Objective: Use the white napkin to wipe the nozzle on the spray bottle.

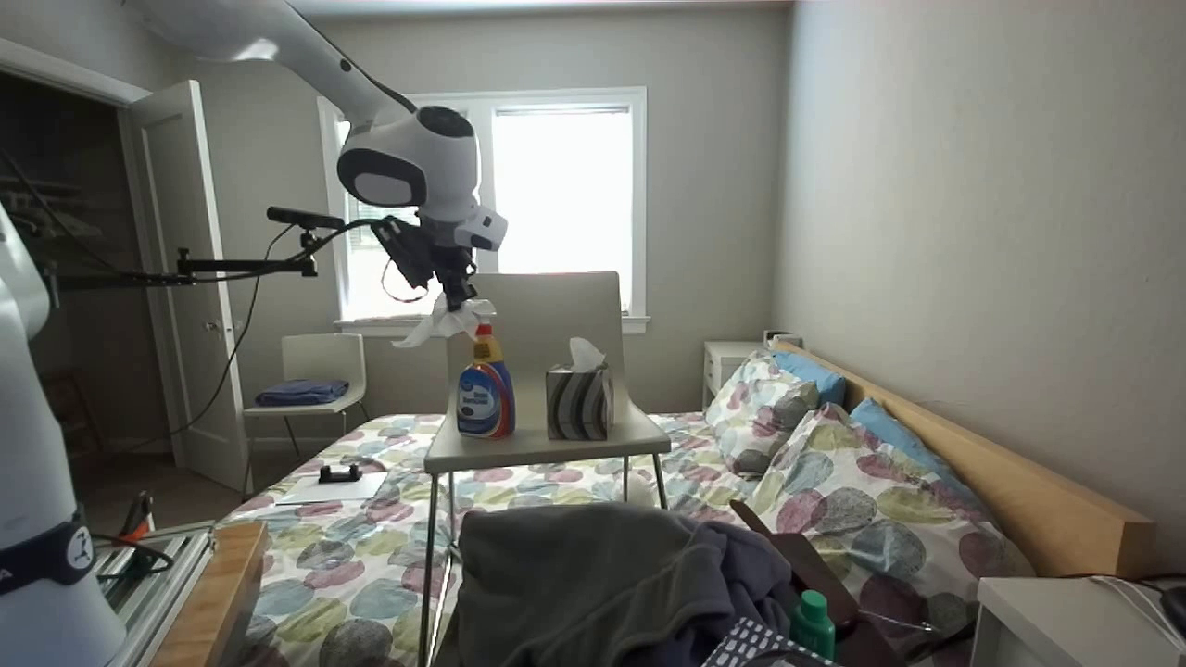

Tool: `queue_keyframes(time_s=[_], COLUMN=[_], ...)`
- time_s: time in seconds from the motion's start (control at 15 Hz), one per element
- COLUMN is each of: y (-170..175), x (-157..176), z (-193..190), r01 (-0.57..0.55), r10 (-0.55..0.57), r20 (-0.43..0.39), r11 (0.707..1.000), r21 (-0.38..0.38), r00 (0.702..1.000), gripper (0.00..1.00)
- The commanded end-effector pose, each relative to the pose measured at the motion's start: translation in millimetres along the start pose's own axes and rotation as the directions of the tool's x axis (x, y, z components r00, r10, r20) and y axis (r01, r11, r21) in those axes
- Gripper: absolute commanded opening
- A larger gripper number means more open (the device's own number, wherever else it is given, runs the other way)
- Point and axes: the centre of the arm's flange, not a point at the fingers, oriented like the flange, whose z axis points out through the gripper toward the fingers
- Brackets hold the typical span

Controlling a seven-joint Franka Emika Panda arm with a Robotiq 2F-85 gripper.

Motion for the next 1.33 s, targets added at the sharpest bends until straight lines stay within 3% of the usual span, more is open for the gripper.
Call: queue_keyframes(time_s=[0.0, 0.53, 1.27], y=[12, 14, 22], x=[7, 0, -4], z=[8, 5, -51], r01=[-0.026, -0.051, -0.22], r10=[0.026, 0.051, 0.188], r20=[-0.009, -0.013, -0.168], r11=[1.0, 0.998, 0.955], r21=[-0.008, -0.035, -0.198], r00=[1.0, 0.999, 0.968], gripper=[0.01, 0.01, 0.01])
